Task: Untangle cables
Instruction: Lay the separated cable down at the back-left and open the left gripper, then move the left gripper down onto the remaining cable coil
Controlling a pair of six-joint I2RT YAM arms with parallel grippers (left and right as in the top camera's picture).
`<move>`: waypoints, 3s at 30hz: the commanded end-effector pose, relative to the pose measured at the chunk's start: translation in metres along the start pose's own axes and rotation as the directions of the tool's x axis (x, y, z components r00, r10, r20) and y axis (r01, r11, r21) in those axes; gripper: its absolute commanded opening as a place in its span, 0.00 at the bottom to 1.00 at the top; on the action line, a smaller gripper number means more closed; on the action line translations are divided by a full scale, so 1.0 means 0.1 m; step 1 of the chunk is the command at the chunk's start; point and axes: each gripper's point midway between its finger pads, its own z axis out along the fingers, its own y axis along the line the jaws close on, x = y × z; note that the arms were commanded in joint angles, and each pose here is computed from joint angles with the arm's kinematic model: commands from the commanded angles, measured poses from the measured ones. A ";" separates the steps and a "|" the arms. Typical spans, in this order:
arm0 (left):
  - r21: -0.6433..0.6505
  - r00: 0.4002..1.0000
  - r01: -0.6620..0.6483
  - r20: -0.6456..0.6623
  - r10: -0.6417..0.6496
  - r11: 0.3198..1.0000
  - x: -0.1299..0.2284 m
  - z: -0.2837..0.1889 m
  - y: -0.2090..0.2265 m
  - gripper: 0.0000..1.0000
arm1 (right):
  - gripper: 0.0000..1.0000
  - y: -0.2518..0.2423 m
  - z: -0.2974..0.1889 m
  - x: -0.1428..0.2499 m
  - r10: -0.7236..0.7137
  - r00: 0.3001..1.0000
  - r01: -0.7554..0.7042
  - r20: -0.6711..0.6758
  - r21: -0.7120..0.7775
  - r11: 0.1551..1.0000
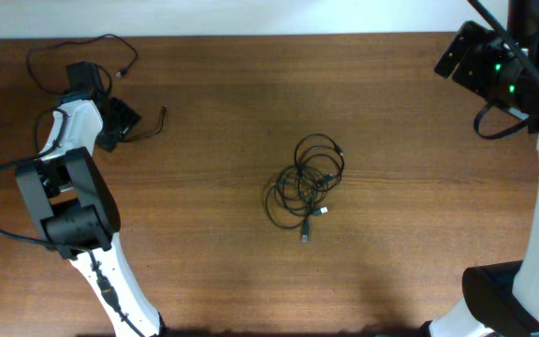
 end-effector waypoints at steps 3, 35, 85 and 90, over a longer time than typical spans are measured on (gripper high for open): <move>-0.084 0.997 -0.061 -0.062 0.056 0.995 0.20 0.36 0.24 0.12 | 0.99 -0.05 -0.01 -0.02 -0.004 1.000 0.004 0.010 0.020 1.000; 0.314 0.847 -0.530 0.245 0.472 0.788 -0.84 -0.93 -1.13 0.99 | 0.98 -0.05 -0.01 -0.02 -0.004 1.000 0.004 0.010 0.020 1.000; 0.394 0.073 -0.905 -0.229 0.971 0.161 3.63 -0.98 -1.44 0.44 | 0.98 -0.05 -0.01 -0.02 -0.004 1.000 0.004 0.010 0.020 1.000; 0.363 0.077 -0.919 -0.217 0.973 0.154 3.57 -0.94 -1.46 0.43 | 0.99 -0.05 -0.01 -0.02 -0.004 1.000 0.004 0.010 0.020 1.000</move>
